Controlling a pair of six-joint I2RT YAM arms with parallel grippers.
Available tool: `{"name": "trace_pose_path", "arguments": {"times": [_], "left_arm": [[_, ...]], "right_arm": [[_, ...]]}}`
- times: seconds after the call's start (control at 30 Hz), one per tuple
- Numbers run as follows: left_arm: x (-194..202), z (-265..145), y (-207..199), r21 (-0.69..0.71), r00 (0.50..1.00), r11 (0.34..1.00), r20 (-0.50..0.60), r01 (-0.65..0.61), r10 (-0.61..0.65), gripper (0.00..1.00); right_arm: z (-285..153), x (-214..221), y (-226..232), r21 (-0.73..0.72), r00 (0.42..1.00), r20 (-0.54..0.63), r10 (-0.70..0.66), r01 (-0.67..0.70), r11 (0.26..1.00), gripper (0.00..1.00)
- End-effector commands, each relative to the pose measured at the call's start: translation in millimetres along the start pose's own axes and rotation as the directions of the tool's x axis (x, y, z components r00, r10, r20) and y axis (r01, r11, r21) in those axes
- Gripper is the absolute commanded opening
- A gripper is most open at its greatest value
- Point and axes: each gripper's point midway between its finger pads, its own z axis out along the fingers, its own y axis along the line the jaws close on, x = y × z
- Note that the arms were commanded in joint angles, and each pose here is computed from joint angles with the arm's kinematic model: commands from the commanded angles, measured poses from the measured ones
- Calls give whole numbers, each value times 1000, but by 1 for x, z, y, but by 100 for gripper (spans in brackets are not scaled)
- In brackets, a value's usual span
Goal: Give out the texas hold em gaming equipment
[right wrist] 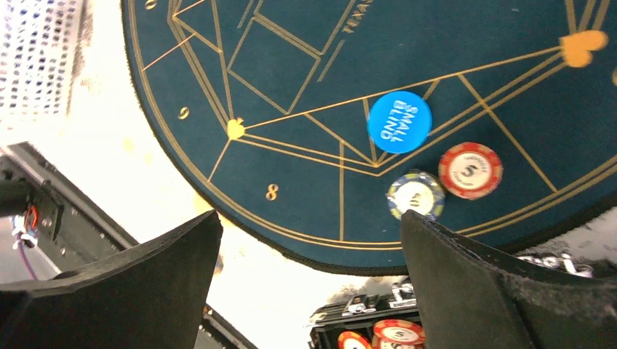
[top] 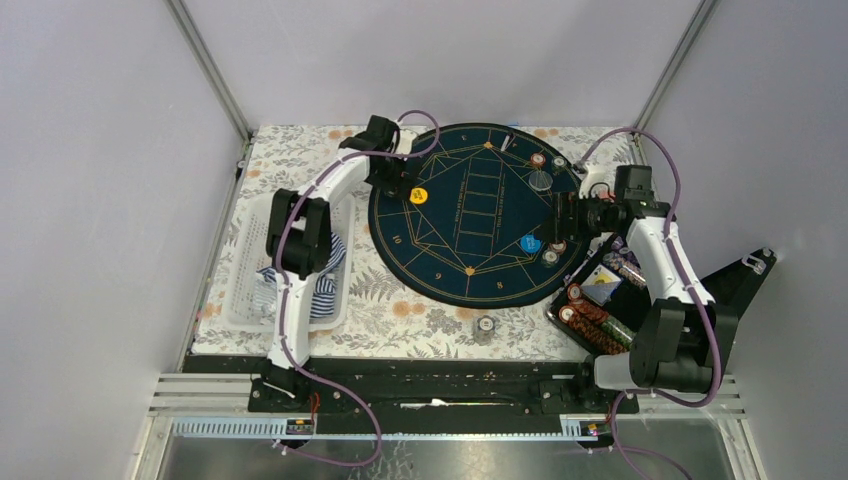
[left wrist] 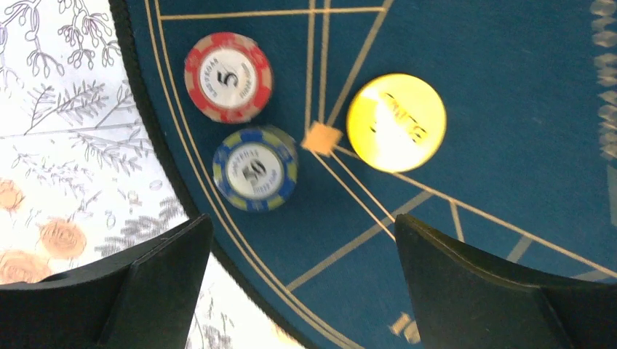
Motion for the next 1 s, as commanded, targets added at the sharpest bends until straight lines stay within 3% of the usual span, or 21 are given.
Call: {"name": "trace_pose_path", "arguments": {"times": [0.0, 0.33, 0.6, 0.83, 0.97], "left_arm": [[-50, -88, -21, 79, 986, 997, 166, -20, 7, 99], [-40, -188, -45, 127, 965, 992, 261, -6, -28, 99], [-5, -208, -35, 54, 969, 998, 248, -12, -2, 99], [4, -215, -23, 34, 966, 999, 256, 19, -27, 99], [5, -216, -21, 40, 965, 999, 258, 28, -37, 99]], "right_arm": [[-14, -7, 47, -96, 986, -25, -162, 159, 983, 100], [-17, 54, 133, -282, 842, -190, -504, 445, 850, 100], [-6, 115, 161, -407, 674, -226, -703, 591, 697, 100], [10, 164, 170, -503, 504, -242, -829, 666, 552, 100], [19, 180, 173, -534, 442, -220, -870, 692, 486, 100]]}}
